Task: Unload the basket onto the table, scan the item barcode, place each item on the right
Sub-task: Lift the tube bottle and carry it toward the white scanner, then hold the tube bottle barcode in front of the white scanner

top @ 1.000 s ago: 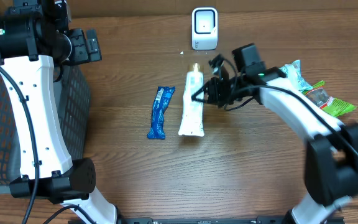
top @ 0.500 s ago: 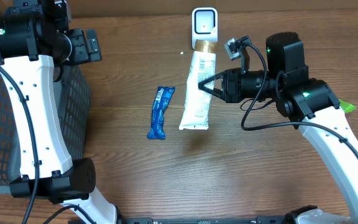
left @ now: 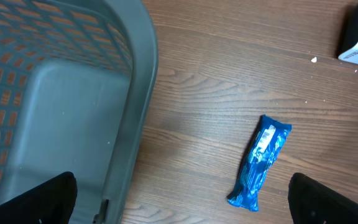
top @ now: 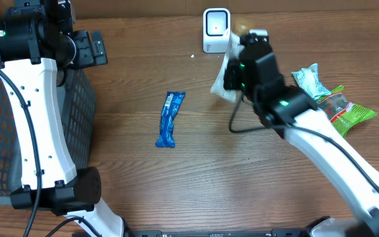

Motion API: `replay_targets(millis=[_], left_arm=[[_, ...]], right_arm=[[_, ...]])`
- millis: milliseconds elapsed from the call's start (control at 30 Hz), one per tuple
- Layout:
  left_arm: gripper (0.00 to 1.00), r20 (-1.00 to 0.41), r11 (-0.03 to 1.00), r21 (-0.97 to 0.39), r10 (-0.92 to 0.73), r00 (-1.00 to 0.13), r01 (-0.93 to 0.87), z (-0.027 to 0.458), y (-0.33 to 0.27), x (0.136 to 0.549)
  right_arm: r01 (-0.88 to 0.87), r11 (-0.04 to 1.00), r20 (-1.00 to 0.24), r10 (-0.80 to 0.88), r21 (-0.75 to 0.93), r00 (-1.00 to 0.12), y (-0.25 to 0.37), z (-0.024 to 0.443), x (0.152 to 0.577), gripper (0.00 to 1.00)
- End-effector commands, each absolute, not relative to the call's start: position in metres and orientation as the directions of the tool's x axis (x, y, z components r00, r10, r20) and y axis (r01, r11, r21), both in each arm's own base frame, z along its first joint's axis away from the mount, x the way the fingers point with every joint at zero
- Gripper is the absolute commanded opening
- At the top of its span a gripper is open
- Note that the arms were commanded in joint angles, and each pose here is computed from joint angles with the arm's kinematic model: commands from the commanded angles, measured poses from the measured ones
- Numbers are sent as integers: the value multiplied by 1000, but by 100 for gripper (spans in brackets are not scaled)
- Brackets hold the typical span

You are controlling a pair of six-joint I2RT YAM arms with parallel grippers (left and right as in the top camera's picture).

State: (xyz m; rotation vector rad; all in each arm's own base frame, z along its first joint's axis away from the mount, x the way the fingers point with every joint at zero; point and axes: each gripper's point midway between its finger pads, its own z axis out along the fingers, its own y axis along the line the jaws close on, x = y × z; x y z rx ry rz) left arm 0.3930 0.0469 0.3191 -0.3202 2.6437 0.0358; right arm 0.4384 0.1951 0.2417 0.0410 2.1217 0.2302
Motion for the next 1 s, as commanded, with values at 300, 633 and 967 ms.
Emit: replay_targets(millis=[300, 633, 967], left_arm=[[100, -496, 973, -46, -220, -840, -227, 334, 43, 389], [100, -496, 973, -46, -220, -840, -227, 334, 43, 389], [100, -496, 973, -46, -220, -840, -227, 334, 43, 389]], right_arm=[[259, 825, -860, -507, -502, -52, 174, 282, 549, 4], [68, 557, -555, -830, -828, 45, 216, 215, 605, 4], [32, 521, -516, -850, -853, 105, 208, 197, 619, 4]])
